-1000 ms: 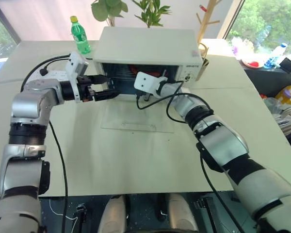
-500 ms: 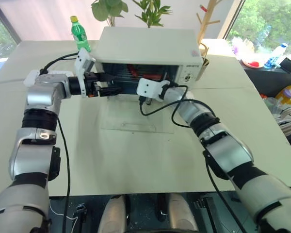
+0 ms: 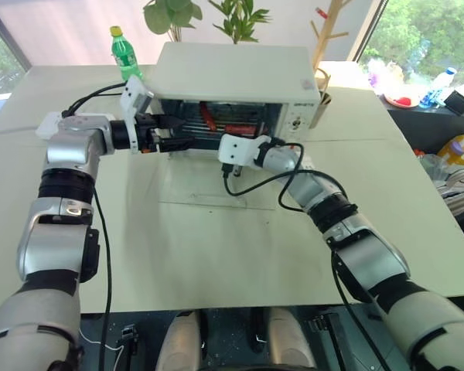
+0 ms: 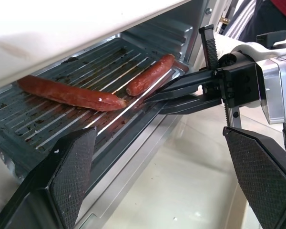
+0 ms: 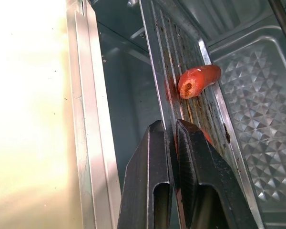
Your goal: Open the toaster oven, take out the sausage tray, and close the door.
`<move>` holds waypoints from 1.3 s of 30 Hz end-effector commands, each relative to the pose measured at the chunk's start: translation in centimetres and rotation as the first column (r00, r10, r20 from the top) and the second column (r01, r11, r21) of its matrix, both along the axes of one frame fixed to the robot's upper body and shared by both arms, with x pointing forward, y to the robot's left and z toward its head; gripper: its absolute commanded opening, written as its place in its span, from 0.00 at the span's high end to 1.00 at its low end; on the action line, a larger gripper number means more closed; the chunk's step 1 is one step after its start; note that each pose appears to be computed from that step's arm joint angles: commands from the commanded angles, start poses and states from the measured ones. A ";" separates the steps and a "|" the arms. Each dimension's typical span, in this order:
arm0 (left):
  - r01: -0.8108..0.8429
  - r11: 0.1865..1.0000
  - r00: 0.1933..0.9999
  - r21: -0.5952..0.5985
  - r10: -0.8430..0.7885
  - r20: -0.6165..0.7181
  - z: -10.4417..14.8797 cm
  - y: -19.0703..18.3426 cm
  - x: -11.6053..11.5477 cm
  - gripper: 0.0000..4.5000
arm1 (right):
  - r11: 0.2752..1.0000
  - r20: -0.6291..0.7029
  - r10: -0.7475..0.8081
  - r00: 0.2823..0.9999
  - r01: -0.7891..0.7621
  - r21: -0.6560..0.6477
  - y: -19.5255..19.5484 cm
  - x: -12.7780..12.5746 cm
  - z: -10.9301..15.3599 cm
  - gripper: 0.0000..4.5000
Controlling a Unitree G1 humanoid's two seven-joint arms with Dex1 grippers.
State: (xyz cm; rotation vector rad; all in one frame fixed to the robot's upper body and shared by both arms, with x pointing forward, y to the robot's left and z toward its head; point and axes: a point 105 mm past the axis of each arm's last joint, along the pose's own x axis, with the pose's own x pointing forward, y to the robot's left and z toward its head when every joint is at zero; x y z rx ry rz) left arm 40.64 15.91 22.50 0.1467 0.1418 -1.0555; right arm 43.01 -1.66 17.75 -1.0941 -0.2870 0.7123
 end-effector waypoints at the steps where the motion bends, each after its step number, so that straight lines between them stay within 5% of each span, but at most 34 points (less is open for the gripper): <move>1: 0.005 1.000 0.996 -0.008 -0.005 0.086 2.6 -0.1 0.0 0.00 | 0.998 -0.005 0.024 1.000 -0.024 0.060 1.2 -0.2 1.2 0.82; 9: 0.005 1.000 0.995 -0.010 -0.004 0.095 2.9 -0.1 0.0 0.00 | 0.999 -0.004 0.005 1.000 -0.005 0.038 1.3 0.5 1.2 0.01; 39: -0.016 1.000 0.994 -0.021 0.018 0.110 3.0 0.4 -0.1 0.00 | 0.998 0.070 -0.034 0.997 0.038 -0.046 2.1 2.1 1.9 0.01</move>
